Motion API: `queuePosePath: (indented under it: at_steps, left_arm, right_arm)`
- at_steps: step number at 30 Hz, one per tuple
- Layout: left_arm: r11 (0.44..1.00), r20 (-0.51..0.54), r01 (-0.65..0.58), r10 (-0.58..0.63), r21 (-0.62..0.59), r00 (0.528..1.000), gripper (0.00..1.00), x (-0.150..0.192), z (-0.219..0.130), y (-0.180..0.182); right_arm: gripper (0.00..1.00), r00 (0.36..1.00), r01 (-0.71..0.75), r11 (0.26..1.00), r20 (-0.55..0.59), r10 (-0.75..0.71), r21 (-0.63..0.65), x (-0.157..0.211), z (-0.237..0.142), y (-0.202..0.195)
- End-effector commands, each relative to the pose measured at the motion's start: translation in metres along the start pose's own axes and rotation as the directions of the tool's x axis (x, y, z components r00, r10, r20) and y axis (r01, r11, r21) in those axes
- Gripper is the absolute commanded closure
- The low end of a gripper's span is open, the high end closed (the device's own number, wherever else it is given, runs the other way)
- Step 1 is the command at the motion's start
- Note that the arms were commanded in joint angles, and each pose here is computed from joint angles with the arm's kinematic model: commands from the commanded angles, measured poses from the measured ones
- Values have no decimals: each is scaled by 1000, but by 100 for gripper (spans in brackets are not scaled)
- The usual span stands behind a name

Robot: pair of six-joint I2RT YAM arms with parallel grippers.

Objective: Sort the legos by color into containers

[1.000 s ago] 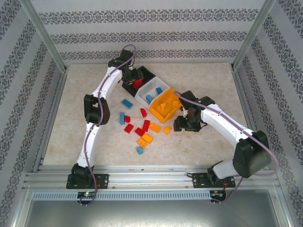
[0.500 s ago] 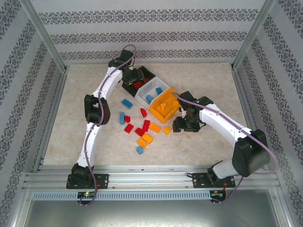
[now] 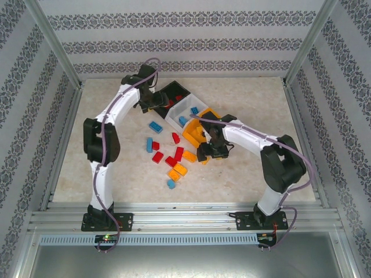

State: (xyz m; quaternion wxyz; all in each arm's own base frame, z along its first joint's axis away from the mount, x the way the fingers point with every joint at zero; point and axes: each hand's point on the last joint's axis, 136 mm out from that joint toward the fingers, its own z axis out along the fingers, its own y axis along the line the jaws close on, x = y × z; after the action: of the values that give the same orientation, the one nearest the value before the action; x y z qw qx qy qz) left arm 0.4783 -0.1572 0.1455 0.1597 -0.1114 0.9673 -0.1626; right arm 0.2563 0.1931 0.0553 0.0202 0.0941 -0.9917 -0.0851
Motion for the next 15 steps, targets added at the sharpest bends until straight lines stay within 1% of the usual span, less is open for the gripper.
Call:
queuePosePath:
  at_steps: [1,5,8,15]
  left_arm:
    - [1000,58,-4,3,27,998,30,6,-14,4]
    - [1000,21,14,-14,7,1000,30,32,-18,21]
    - [1000,10,21,-21,-6,1000,30,43,-22,30]
    - [999,2,38,-38,-12,999,30,50,-29,38]
  right_arm:
    - [30,995,98,993,7,-99,64,-11,5,-3]
    - [30,986,168,981,-18,-167,101,-17,18,-4]
    - [30,979,203,972,-31,-201,115,-19,26,-1]
    - [31,976,213,972,-58,-208,96,-14,43,7]
